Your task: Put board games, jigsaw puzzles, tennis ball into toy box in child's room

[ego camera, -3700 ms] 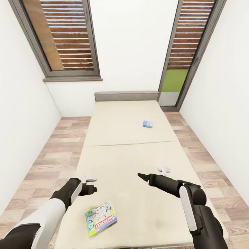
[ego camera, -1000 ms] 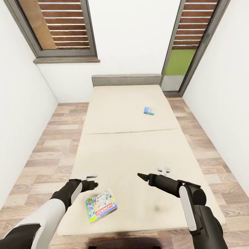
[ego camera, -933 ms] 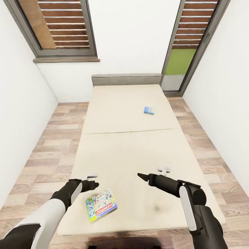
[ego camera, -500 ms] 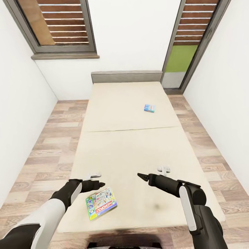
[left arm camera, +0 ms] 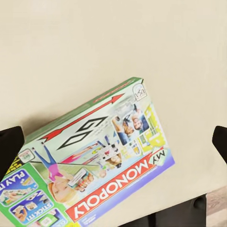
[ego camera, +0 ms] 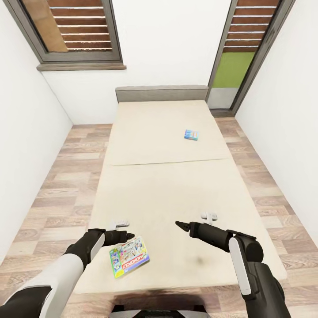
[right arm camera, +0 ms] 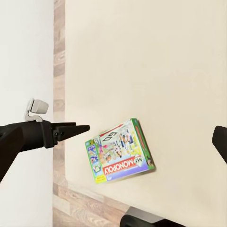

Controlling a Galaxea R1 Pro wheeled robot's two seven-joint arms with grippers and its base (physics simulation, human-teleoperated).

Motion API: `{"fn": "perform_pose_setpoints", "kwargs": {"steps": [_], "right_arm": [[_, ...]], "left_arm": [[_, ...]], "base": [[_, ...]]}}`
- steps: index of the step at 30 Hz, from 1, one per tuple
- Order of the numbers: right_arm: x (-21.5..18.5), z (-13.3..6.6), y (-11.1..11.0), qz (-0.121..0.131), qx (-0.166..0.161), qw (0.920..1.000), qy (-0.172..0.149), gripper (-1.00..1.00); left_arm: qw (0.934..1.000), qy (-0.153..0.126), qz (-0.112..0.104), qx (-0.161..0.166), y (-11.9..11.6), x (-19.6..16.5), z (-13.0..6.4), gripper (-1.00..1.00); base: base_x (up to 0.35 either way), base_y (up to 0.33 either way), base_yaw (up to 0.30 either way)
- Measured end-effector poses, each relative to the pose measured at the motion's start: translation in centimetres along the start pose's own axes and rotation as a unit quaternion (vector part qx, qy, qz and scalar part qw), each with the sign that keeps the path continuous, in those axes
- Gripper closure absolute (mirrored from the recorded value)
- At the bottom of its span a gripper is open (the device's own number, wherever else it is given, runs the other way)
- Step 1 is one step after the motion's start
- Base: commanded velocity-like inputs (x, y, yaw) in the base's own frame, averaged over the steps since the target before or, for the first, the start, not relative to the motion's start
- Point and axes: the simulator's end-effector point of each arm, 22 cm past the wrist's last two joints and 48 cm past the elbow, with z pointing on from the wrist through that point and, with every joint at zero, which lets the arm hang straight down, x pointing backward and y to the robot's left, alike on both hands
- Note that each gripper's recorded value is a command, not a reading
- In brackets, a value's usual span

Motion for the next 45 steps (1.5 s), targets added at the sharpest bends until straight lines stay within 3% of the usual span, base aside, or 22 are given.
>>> {"fn": "perform_pose_setpoints", "kwargs": {"steps": [32, 45], "right_arm": [[1.8, 1.3, -1.7, 0.016, 0.007, 0.9997, 0.020, -1.00], [2.1, 1.5, -2.1, 0.014, 0.013, 0.9996, 0.023, -1.00]], "left_arm": [[0.9998, 0.021, -0.007, 0.000, 0.6, 2.3, 2.0, -1.00], [0.9997, 0.017, -0.016, -0.003, 1.5, 2.2, 2.0, -1.00]], "base": [[0.000, 0.000, 0.000], [0.000, 0.000, 0.000]]}}
